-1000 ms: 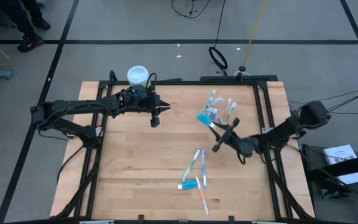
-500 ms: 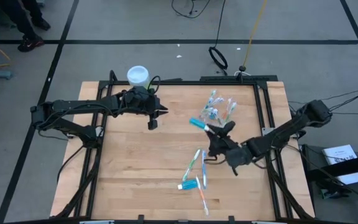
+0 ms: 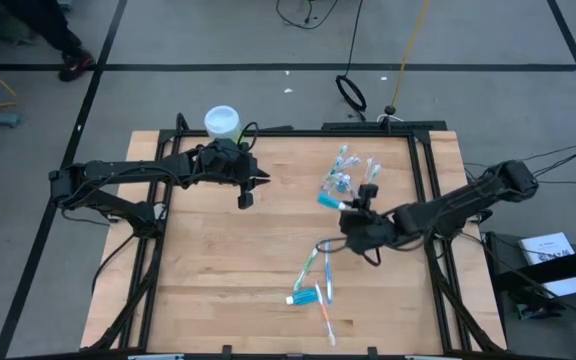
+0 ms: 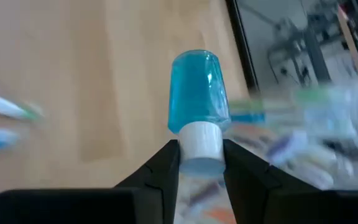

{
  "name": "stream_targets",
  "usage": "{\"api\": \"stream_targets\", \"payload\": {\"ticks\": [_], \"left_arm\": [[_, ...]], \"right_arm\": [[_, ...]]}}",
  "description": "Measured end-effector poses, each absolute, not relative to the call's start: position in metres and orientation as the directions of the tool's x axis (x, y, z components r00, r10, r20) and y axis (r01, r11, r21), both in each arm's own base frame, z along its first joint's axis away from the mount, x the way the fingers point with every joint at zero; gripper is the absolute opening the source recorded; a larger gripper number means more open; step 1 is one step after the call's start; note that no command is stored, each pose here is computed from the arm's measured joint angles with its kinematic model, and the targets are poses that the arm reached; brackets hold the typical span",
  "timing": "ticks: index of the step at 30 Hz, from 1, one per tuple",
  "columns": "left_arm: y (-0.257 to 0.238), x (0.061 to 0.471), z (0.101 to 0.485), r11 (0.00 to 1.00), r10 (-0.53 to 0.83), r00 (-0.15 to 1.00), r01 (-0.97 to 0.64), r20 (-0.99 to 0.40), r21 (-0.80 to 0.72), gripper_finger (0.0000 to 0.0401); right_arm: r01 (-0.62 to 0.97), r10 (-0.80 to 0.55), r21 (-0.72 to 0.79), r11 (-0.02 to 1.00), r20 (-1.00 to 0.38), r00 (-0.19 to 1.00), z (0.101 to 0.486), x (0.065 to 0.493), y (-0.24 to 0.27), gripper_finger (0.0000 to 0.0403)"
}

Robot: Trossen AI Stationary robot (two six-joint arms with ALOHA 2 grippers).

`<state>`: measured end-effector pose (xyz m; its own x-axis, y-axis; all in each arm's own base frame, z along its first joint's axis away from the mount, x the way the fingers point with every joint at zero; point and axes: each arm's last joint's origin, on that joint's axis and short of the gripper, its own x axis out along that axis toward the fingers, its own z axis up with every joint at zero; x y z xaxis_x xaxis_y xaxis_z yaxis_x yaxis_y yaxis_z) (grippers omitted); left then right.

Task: Pick & Place toothbrushing station
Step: Put the blue mouthwash into the transparent organizer

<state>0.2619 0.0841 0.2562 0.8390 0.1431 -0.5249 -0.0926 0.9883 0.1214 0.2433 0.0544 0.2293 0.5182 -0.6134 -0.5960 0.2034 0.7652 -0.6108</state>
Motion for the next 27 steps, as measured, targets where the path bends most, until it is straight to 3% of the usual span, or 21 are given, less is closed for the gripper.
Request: {"api": "stream_targets", "payload": {"ticks": [9, 19, 27], "left_arm": [[0.084, 0.262, 0.256, 0.988, 0.143, 0.840, -0.092, -0.524, 0.124, 0.0067], [0.084, 0.262, 0.256, 0.988, 0.144, 0.840, -0.092, -0.523, 0.124, 0.0067], [0.084, 0.262, 0.257, 0.988, 0.144, 0.842, -0.091, -0.520, 0.126, 0.0067]], "right_arm": [[0.258, -0.670, -0.622, 0.740, -0.645, 0.368, 0.218, 0.239, 0.019, 0.0096], [0.104, -0.703, -0.699, 0.707, -0.680, 0.210, 0.213, 0.219, 0.014, 0.0098], [-0.265, -0.716, -0.748, 0.608, -0.661, 0.225, 0.213, 0.222, 0.013, 0.0099]]}}
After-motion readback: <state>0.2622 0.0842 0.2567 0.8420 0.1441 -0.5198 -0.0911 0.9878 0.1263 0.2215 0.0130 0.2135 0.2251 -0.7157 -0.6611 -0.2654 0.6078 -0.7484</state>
